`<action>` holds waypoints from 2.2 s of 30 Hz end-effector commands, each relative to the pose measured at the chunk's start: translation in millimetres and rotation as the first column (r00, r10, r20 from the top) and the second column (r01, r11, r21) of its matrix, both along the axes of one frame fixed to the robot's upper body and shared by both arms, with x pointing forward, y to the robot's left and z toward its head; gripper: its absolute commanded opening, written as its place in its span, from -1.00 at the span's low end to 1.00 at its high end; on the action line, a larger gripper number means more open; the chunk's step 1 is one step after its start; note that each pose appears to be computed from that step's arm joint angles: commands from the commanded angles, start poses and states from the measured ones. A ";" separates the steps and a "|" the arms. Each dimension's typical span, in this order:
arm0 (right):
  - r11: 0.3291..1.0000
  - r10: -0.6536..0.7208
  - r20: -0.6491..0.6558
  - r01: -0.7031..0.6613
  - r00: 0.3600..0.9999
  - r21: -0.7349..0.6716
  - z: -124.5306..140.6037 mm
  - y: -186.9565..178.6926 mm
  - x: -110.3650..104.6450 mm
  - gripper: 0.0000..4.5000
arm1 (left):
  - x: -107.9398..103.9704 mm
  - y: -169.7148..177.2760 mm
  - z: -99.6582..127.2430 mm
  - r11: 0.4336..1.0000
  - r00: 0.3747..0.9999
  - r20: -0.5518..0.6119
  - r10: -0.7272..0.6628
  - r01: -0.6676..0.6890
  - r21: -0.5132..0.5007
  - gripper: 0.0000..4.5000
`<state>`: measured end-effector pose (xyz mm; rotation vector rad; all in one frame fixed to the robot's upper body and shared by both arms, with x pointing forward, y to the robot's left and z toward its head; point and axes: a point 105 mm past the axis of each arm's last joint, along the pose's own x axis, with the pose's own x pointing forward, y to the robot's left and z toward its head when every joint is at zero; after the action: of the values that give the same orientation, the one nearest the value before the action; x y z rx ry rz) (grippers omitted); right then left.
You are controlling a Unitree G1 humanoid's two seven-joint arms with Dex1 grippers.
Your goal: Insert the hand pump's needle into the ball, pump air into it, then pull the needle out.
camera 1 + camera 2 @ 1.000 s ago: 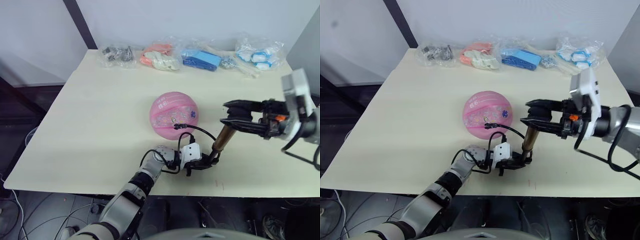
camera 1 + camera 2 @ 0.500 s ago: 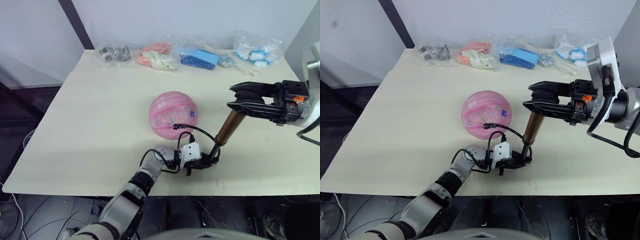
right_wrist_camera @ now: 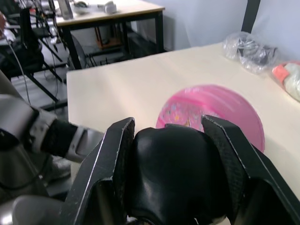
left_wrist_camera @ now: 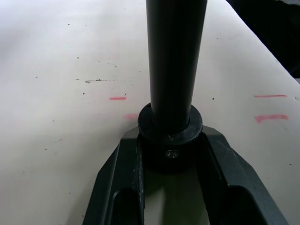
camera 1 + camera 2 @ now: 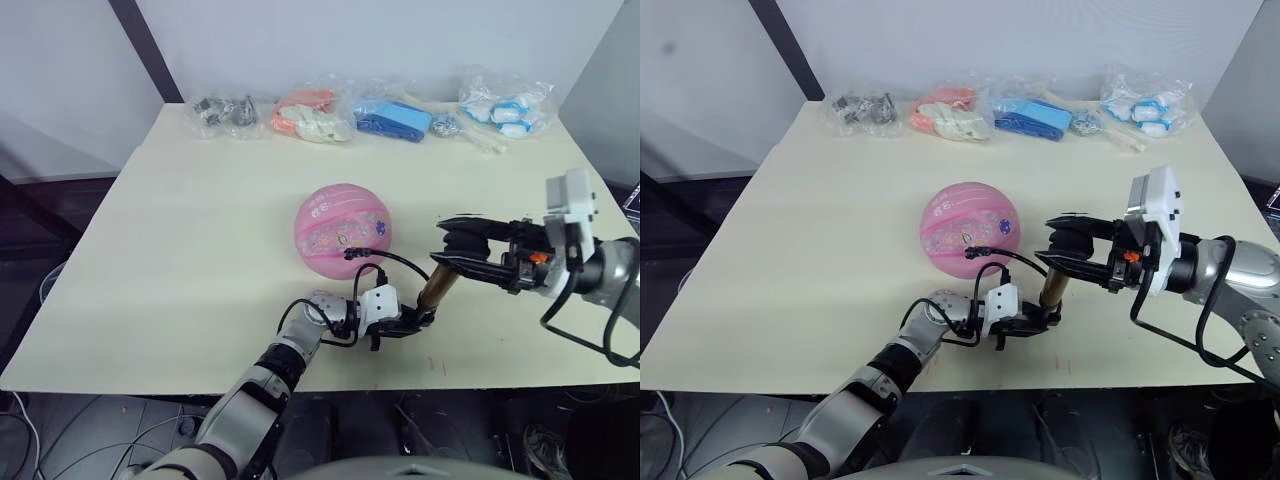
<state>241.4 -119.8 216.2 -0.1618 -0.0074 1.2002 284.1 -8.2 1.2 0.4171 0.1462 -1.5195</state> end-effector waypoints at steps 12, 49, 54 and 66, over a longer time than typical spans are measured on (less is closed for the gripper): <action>0.995 -0.070 -0.074 0.064 0.995 -0.077 -85.8 13.8 9.7 -0.18 | -12.1 9.5 -24.4 0.997 0.998 -0.069 -0.002 0.007 0.080 -0.55; 0.997 -0.022 0.110 0.014 0.994 0.076 84.9 -15.7 -3.3 -0.18 | -12.5 8.5 -27.8 0.997 0.997 -0.075 0.000 0.007 0.082 -0.55; 0.999 -0.028 0.023 0.027 0.999 0.023 41.8 -8.0 0.9 -0.18 | -13.8 7.3 -28.0 0.997 0.998 -0.070 -0.009 0.014 0.082 -0.55; 0.997 -0.076 -0.096 0.076 0.992 -0.003 -53.5 6.4 9.2 -0.18 | -13.1 8.9 -26.9 0.997 0.998 -0.068 -0.001 0.006 0.079 -0.55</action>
<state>248.5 -112.6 188.6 -0.0919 -0.0128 1.1475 283.5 -9.2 -1.2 0.4186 0.1463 -1.5146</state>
